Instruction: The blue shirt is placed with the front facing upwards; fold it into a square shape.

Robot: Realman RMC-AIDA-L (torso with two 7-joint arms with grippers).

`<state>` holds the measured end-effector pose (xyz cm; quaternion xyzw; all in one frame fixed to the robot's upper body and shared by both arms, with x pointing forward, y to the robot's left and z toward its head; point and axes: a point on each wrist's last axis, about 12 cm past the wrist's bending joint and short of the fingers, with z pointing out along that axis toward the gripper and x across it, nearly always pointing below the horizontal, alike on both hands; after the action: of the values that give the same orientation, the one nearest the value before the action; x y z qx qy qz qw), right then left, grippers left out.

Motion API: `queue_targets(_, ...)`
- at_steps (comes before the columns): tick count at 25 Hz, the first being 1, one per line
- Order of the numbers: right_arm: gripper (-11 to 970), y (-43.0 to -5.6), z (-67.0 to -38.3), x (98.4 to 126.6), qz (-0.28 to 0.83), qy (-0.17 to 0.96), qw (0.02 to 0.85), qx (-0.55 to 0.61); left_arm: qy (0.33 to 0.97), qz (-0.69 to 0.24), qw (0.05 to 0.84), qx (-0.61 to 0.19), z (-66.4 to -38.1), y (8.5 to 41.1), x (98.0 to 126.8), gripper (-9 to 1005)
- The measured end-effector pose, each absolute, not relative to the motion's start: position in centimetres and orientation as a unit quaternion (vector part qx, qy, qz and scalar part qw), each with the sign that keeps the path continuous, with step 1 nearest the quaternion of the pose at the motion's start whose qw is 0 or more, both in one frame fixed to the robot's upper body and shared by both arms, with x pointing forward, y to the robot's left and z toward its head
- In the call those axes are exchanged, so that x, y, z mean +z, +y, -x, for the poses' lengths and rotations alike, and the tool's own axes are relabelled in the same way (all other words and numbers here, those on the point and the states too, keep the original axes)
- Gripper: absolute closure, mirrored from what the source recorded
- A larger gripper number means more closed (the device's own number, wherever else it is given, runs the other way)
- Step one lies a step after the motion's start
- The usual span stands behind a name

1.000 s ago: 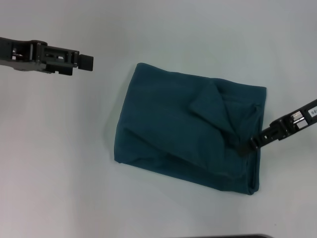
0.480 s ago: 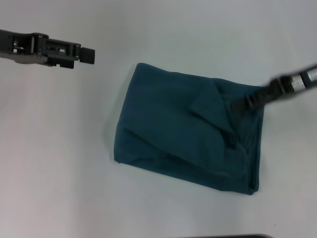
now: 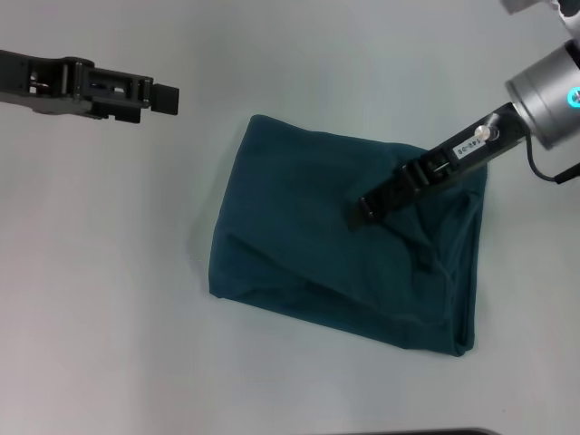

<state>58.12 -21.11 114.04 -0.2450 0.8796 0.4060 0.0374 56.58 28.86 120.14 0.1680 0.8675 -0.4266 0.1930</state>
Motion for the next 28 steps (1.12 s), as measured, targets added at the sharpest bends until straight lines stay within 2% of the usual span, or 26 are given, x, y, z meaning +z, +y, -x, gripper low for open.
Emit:
queue_targets(5, 478, -21.6, -58.4, 114.2, 0.241, 0.891, 0.032, 0.384, 0.867, -0.166, 0.193, -0.428, -56.5, 28.9, 120.0, 122)
queue_targets(17, 480, -27.2, -58.8, 115.2, 0.186, 0.928, 0.037, 0.32, 0.868, -0.164, 0.199, -0.425, -56.7, 29.0, 120.1, 123)
queue_targets(28, 482, -28.8, -58.9, 115.2, 0.166, 0.945, 0.04, 0.28, 0.868, -0.163, 0.196, -0.426, -56.8, 29.0, 120.0, 123)
